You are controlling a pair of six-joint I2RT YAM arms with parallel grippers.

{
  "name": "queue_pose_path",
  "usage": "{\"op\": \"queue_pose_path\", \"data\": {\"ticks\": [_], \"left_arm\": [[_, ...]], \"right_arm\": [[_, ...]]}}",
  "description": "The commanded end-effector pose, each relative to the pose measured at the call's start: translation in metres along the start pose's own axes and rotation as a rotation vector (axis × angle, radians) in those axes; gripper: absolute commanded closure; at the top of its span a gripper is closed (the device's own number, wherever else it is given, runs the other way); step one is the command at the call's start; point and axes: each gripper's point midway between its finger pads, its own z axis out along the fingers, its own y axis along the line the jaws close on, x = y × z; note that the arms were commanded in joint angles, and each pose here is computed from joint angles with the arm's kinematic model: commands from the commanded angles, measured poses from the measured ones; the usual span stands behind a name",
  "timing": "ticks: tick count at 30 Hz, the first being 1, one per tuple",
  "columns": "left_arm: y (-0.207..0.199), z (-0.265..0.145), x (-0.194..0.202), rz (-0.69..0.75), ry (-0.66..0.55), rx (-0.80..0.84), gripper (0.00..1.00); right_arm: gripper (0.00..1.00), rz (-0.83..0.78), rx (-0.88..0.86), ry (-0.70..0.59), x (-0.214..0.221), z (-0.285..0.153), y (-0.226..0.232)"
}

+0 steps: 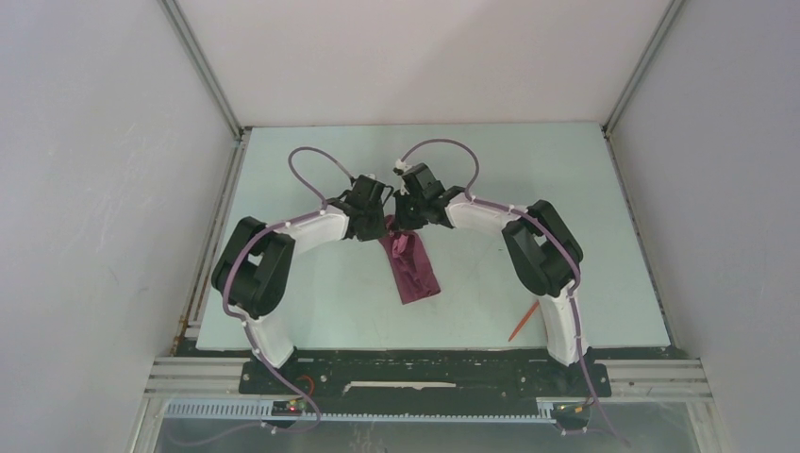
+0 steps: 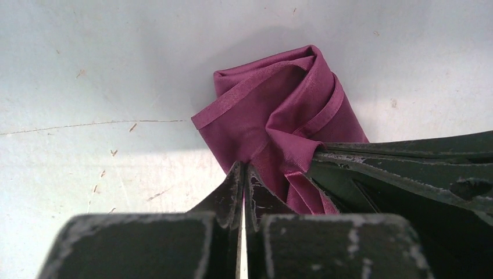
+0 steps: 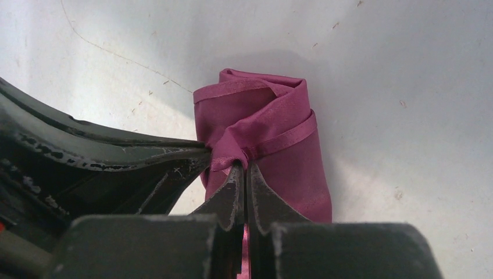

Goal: Fold the napkin into a case and place the utensils inside
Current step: Stuff the top corner of the smaller-rectangle-folded napkin into the folded napkin.

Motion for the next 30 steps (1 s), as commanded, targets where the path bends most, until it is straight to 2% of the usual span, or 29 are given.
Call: {"op": "queue_pose_path", "data": {"ticks": [1,2,3,9,16,22,30], "left_arm": [[-0.012,-0.012,-0.025,-0.035,-0.095,0.052,0.94],[-0.011,-0.013,-0.024,-0.035,-0.092,0.051,0.87],[-0.01,-0.013,-0.024,-0.037,-0.095,0.048,0.84],[-0.012,-0.014,-0.031,-0.016,-0.108,0.037,0.73],[-0.018,-0.002,-0.023,0.008,-0.062,0.032,0.71],[-0.021,0.001,-0.023,0.025,-0.061,0.023,0.66],[-0.022,0.007,-0.017,0.055,-0.035,0.009,0.7]], "right_arm": [[1.0,0.004,-0.05,-0.077,-0.026,-0.021,0.017],[1.0,0.005,-0.05,-0.077,-0.026,-0.021,0.017],[1.0,0.005,-0.05,-0.079,-0.027,-0.02,0.017],[1.0,0.017,-0.051,-0.083,-0.03,-0.021,0.015],[1.0,0.026,-0.052,-0.087,-0.033,-0.022,0.013],[1.0,0.029,-0.059,-0.081,-0.033,-0.021,0.014],[1.0,0.027,-0.062,-0.083,-0.035,-0.022,0.016]]}}
